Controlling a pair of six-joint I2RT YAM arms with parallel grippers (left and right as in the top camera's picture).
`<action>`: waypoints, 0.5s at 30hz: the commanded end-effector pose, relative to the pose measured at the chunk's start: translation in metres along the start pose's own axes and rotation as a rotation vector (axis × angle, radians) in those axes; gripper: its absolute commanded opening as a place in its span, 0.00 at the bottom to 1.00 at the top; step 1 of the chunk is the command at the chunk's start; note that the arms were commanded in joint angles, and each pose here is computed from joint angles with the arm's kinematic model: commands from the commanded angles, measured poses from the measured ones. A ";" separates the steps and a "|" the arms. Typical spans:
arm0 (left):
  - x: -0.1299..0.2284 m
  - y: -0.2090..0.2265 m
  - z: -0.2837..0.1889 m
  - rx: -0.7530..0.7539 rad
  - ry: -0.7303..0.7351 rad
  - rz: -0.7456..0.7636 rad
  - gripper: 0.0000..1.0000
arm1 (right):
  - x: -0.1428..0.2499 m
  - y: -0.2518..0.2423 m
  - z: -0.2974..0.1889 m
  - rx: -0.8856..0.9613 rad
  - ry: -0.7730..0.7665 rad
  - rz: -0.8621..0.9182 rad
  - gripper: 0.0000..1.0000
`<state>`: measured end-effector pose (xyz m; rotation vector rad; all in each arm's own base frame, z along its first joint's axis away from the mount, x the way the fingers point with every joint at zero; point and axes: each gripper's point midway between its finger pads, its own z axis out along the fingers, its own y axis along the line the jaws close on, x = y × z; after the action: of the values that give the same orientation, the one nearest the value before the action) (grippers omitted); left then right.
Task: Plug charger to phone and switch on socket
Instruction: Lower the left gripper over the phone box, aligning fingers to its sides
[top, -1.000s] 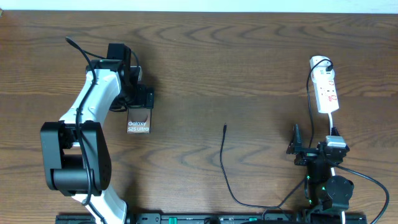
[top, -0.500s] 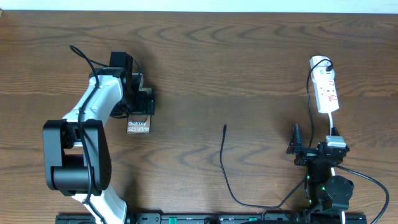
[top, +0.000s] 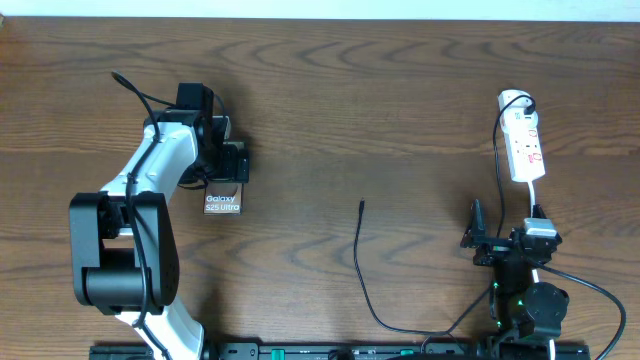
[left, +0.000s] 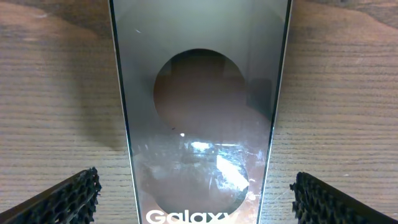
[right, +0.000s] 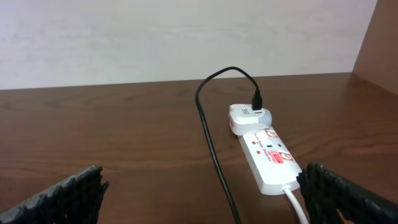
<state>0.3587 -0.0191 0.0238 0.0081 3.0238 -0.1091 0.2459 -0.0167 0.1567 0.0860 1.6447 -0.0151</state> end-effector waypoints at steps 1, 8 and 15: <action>0.001 0.003 0.005 -0.013 0.008 -0.010 0.97 | 0.000 -0.002 0.000 0.010 0.000 -0.008 0.99; 0.001 0.003 0.005 -0.012 0.005 -0.010 0.97 | 0.000 -0.002 0.000 0.010 0.000 -0.008 0.99; 0.005 0.003 0.012 -0.012 0.008 -0.010 0.97 | 0.000 -0.002 0.000 0.011 0.000 -0.008 0.99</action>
<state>0.3629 -0.0193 0.0214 0.0098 3.0013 -0.1090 0.2459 -0.0167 0.1567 0.0860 1.6447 -0.0151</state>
